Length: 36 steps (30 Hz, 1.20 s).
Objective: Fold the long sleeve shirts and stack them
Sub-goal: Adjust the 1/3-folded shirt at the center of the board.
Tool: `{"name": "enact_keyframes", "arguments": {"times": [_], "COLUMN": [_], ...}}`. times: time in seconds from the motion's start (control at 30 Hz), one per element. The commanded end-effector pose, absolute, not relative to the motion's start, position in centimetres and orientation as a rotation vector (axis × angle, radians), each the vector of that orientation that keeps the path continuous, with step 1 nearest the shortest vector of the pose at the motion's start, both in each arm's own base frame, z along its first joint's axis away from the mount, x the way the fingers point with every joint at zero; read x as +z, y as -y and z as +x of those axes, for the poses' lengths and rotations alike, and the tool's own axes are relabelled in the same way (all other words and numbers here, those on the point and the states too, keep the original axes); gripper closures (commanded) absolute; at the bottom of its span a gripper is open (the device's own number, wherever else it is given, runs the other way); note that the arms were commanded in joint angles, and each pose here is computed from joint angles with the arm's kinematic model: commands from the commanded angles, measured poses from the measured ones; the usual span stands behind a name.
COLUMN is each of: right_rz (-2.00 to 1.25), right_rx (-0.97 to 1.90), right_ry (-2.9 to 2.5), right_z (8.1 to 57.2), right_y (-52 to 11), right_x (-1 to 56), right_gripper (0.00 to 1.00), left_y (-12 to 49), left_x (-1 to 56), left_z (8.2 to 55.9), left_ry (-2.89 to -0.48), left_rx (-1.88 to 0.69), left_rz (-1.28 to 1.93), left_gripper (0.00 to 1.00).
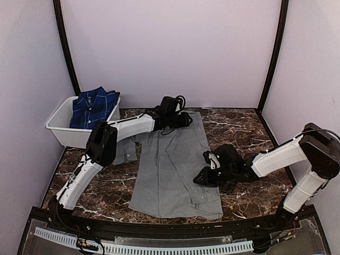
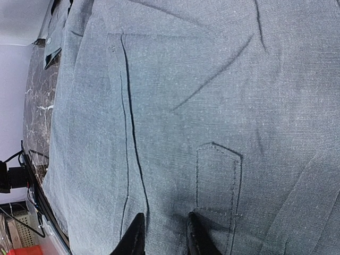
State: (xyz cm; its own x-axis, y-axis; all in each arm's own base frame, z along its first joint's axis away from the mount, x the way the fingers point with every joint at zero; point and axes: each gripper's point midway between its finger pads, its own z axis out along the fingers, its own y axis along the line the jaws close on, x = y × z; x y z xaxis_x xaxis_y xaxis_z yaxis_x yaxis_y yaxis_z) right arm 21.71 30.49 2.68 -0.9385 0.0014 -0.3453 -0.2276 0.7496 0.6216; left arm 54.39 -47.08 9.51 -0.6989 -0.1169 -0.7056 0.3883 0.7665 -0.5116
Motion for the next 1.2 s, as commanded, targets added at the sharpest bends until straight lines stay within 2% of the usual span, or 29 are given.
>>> {"name": "enact_keyframes", "arguments": {"times": [0.0,0.2,0.37,0.5,0.63,0.67,0.7,0.73,0.77,0.8,0.83,0.87,0.9,0.93,0.97,1.0,1.07,1.1,1.13,1.17], "right_rz": [-0.175,-0.178,-0.183,-0.187,-0.203,-0.211,-0.222,-0.228,-0.239,-0.250,-0.258,-0.266,-0.272,-0.276,-0.280,-0.282,-0.302,-0.303,-0.301,-0.301], "right_rx": [0.963,0.945,0.926,0.916,0.924,0.928,0.930,0.931,0.934,0.935,0.937,0.940,0.938,0.936,0.930,0.926,0.940,0.942,0.953,0.969], "right_ry": [-2.671,-2.682,-2.688,-2.696,-2.658,-2.639,-2.616,-2.591,-2.564,-2.538,-2.513,-2.485,-2.467,-2.450,-2.437,-2.427,-2.379,-2.360,-2.340,-2.325], "right_z": [20.7,20.5,20.4,20.2,20.9,21.4,21.9,22.5,23.2,23.8,24.5,25.2,26.1,26.9,27.9,28.8,31.0,32.2,33.3,34.5], "right_y": [-29.3,-29.0,-28.6,-28.3,-29.0,-29.3,-29.7,-30.1,-30.6,-31.0,-31.4,-31.9,-32.2,-32.4,-32.6,-32.8,-33.5,-33.6,-33.8,-34.1], "right_x": [2.0,2.0,2.0,1.9,3.5,4.2,5.1,6.1,7.1,8.1,9.0,9.9,10.4,10.8,11.2,11.5,12.9,13.3,13.8,14.1], "right_gripper": [0.76,0.76,0.75,0.76,0.75,0.75,0.75,0.75,0.74,0.74,0.74,0.74,0.73,0.73,0.73,0.73,0.73,0.74,0.74,0.73], "left_y": [47.0,46.9,47.3,47.8,47.8,47.6,47.3,47.0,46.5,46.2,45.7,45.2,44.6,44.0,43.4,42.6,40.7,39.7,38.9,37.8], "left_x": [9.0,7.4,8.8,12.5,19.0,18.4,21.2,20.5,22.9,21.9,24.2,22.9,24.7,23.1,24.7,22.4,23.6,20.7,22.2,19.6], "left_z": [56.7,58.7,58.8,58.1,56.8,56.4,55.8,55.3,54.8,54.3,53.7,53.2,52.6,52.1,51.5,50.8,49.0,47.9,47.1,45.9], "left_ry": [-2.115,-2.069,-2.032,-1.988,-1.922,-1.946,-1.912,-1.938,-1.911,-1.944,-1.916,-1.958,-1.942,-1.995,-1.982,-2.043,-2.051,-2.122,-2.099,-2.160], "left_rx": [-0.938,-1.055,-1.135,-1.187,-1.234,-1.227,-1.237,-1.221,-1.222,-1.201,-1.199,-1.172,-1.166,-1.132,-1.125,-1.086,-1.055,-1.023,-1.016,-0.986], "left_rz": [0.143,0.052,0.063,0.129,0.195,0.200,0.215,0.225,0.232,0.238,0.248,0.249,0.252,0.243,0.244,0.229,0.207,0.191,0.179,0.166], "left_gripper": [0.63,0.62,0.59,0.51,0.48,0.47,0.46,0.46,0.45,0.45,0.45,0.45,0.44,0.44,0.44,0.44,0.44,0.44,0.44,0.44]}}
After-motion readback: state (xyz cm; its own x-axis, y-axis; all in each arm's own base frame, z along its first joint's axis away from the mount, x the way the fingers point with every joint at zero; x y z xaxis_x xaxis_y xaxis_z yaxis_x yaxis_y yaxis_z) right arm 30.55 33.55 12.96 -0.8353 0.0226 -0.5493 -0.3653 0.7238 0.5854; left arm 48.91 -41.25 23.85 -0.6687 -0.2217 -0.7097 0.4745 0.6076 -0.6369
